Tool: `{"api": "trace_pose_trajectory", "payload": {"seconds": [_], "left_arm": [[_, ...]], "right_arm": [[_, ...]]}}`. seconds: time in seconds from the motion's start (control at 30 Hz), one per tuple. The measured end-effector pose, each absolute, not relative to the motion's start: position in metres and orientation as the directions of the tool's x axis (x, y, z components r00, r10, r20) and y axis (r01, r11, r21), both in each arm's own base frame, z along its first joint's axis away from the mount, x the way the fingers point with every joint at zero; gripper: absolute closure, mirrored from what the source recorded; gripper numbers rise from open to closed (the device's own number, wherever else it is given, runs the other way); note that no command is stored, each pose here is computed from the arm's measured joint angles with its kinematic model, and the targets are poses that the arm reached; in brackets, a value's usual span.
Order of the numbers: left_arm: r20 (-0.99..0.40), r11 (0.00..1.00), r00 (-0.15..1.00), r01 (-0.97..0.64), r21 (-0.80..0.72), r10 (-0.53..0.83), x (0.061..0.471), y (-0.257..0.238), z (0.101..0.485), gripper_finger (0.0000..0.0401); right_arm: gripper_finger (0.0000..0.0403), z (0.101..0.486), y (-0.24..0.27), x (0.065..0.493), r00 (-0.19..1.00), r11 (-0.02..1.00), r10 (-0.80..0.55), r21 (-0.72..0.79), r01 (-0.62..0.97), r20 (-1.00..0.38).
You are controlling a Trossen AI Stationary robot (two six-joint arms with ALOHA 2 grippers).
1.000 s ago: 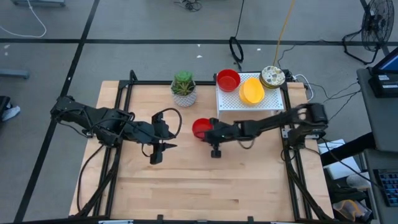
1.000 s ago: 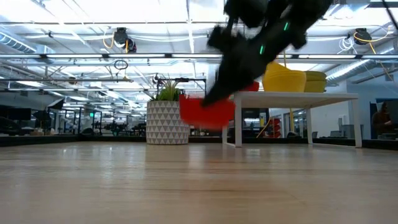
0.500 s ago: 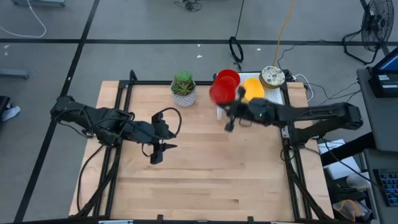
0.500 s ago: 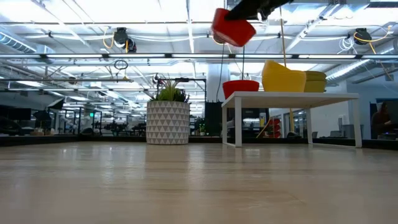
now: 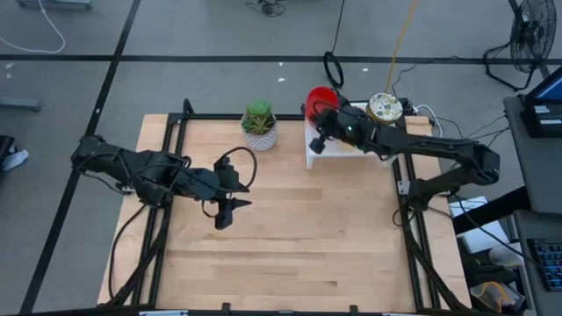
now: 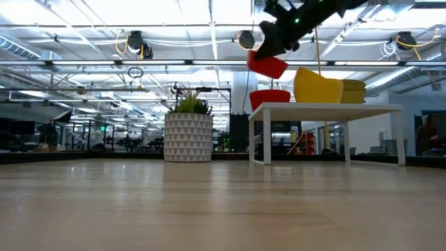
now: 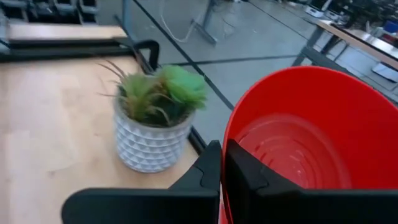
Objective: Pick & Place Mini bowls
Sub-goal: Stack the red bowl on top of the other red bowls on the shelf
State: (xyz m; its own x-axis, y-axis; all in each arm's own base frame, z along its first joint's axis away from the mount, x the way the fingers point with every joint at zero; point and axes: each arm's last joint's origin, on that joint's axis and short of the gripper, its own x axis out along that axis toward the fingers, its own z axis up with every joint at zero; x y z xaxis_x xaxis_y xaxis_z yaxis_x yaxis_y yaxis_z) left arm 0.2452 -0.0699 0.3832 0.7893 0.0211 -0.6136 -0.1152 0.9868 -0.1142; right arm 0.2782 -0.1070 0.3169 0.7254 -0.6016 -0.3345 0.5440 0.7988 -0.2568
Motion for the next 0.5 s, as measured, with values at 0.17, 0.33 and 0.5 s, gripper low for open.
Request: {"api": "trace_pose_trajectory", "payload": {"seconds": [0.17, 0.33, 0.5], "left_arm": [[-0.621, 0.987, 0.784, -0.117, -0.113, 0.022, 0.245, -0.070, 0.382, 0.0239], [-0.621, 0.988, 0.784, -0.111, -0.107, 0.021, 0.245, -0.070, 0.382, 0.0228], [-0.621, 0.989, 0.783, -0.109, -0.104, 0.021, 0.245, -0.070, 0.382, 0.0222]], "right_arm": [[0.0403, 0.309, -0.124, 0.285, 0.687, 0.777, -0.630, -0.282, 0.563, -0.362], [0.0403, 0.298, -0.139, 0.286, 0.646, 0.756, -0.653, -0.292, 0.585, -0.396], [0.0403, 0.290, -0.150, 0.286, 0.617, 0.742, -0.667, -0.295, 0.602, -0.418]]}}
